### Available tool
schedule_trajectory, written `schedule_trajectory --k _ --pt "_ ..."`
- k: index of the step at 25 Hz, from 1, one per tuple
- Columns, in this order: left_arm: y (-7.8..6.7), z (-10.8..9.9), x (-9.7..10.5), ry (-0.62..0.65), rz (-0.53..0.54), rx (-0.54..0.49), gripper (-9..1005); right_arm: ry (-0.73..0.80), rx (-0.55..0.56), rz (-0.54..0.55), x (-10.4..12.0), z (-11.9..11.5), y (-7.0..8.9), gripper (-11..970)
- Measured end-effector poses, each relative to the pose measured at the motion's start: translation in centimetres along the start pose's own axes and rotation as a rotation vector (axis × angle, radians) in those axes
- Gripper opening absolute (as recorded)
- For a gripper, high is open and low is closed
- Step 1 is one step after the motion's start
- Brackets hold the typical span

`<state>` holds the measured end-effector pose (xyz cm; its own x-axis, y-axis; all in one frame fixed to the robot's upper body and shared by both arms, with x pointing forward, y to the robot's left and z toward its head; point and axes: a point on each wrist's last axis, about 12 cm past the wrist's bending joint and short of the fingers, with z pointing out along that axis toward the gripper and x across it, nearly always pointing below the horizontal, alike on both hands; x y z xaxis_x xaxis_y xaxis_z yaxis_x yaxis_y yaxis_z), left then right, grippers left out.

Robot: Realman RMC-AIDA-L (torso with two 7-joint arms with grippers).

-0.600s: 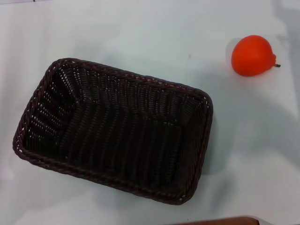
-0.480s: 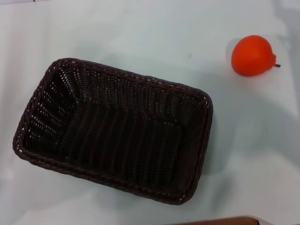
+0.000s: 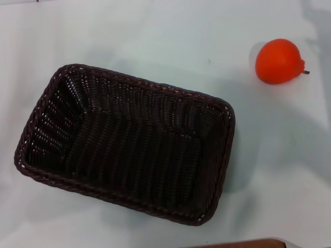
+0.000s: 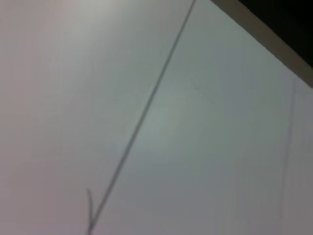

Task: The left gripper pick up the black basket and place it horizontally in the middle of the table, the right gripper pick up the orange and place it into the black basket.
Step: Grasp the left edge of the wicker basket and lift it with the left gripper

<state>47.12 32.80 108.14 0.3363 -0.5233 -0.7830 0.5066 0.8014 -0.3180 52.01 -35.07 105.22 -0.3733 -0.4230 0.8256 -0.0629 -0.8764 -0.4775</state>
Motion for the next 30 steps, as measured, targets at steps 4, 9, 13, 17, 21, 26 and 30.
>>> schedule_trajectory --k 4,9,13,17,21,26,30 --pt "0.6 1.3 -1.2 0.103 -0.083 0.112 658 0.0 0.003 0.001 0.0 0.1 -0.1 795" --pt "1.9 4.0 -4.3 0.385 -0.187 0.274 657 0.0 0.003 0.002 0.0 0.1 -0.1 795" --pt "2.0 6.0 -6.3 0.66 -0.169 0.317 662 0.003 -0.008 0.004 0.0 0.1 0.0 795" --pt "1.8 7.8 -7.5 0.954 -0.142 0.257 668 -0.006 -0.02 0.006 -0.1 0.1 0.1 794" --pt "0.9 9.7 -8.0 1.233 -0.103 0.164 669 -0.015 -0.037 0.009 -0.2 0.2 0.3 794" --pt "-0.5 11.0 -7.6 1.401 -0.028 0.09 670 -0.028 -0.05 0.011 -0.4 0.4 0.3 794" --pt "-1.3 11.4 -6.7 1.522 -0.009 0.021 670 -0.019 -0.067 0.016 -0.3 0.3 0.5 794"
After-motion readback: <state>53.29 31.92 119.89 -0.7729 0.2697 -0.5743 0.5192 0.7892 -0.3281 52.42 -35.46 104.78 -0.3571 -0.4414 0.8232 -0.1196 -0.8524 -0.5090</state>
